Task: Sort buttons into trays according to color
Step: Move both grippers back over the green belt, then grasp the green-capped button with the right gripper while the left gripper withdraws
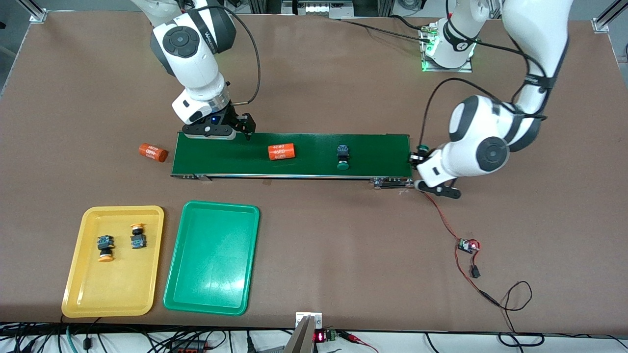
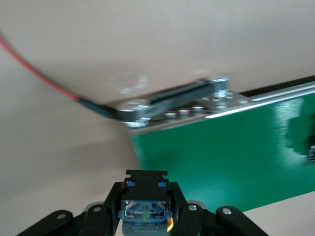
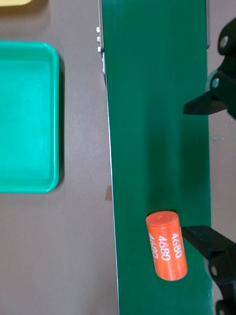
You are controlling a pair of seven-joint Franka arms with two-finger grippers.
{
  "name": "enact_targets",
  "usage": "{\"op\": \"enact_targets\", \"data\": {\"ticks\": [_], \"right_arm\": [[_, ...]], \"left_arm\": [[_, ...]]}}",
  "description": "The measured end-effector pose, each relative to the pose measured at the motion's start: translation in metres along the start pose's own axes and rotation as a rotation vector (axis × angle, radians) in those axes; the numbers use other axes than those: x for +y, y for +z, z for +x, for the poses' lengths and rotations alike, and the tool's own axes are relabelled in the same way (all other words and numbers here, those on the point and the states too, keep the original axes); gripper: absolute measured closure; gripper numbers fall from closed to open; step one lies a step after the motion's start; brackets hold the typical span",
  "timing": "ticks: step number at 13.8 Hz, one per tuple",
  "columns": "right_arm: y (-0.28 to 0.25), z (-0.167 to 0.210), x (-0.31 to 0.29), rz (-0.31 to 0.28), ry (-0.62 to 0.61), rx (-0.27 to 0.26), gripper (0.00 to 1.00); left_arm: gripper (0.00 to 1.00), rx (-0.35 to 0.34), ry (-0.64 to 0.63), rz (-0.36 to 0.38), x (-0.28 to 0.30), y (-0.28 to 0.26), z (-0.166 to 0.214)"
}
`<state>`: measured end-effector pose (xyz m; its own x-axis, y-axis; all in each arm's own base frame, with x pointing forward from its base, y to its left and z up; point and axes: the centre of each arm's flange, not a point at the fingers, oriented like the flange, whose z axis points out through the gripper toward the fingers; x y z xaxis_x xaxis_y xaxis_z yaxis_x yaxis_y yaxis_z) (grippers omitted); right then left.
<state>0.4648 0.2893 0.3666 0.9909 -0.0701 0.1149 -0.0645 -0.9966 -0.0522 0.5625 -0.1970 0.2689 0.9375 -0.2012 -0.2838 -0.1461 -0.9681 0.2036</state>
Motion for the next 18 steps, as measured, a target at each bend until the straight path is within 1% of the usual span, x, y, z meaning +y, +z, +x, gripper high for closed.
{"op": "enact_targets", "data": {"ticks": [2,4,6,7,8,10,11,12,14,15,18], "right_arm": [[0.006,-0.001,-0.004,0.011,0.001,-0.005,0.00],[0.008,-0.003,-0.006,0.013,0.002,-0.010,0.00],[0.008,-0.005,-0.009,0.014,-0.002,-0.011,0.00],[0.008,-0.005,-0.009,0.014,-0.002,-0.011,0.00],[0.008,-0.005,-0.009,0.014,-0.001,-0.011,0.00],[0.008,-0.004,-0.008,0.014,0.002,-0.010,0.00],[0.007,-0.003,-0.008,0.014,0.004,-0.009,0.00],[0.007,-0.002,-0.007,0.014,0.006,-0.008,0.00],[0.006,-0.001,-0.005,0.013,0.011,-0.005,0.00],[0.005,-0.001,-0.004,0.013,0.012,-0.003,0.00],[0.005,0.000,-0.004,0.013,0.014,-0.003,0.00]], "left_arm": [[0.57,-0.009,0.007,-0.006,0.023,0.016,0.000],[0.57,-0.016,0.016,-0.006,0.032,0.026,0.001],[0.52,-0.017,0.019,-0.006,0.034,0.027,0.001],[0.46,-0.004,0.020,-0.006,0.035,0.022,0.002],[0.36,0.017,0.022,-0.007,0.036,0.011,0.002],[0.19,0.068,0.026,-0.004,0.038,-0.026,-0.001],[0.08,0.085,0.027,0.005,0.037,-0.050,-0.007],[0.01,0.100,0.031,0.030,0.033,-0.077,-0.013],[0.00,0.126,0.034,0.113,0.018,-0.132,-0.027],[0.00,0.132,0.030,0.141,0.014,-0.158,-0.034],[0.00,0.146,-0.009,0.170,-0.002,-0.223,-0.059]]}}
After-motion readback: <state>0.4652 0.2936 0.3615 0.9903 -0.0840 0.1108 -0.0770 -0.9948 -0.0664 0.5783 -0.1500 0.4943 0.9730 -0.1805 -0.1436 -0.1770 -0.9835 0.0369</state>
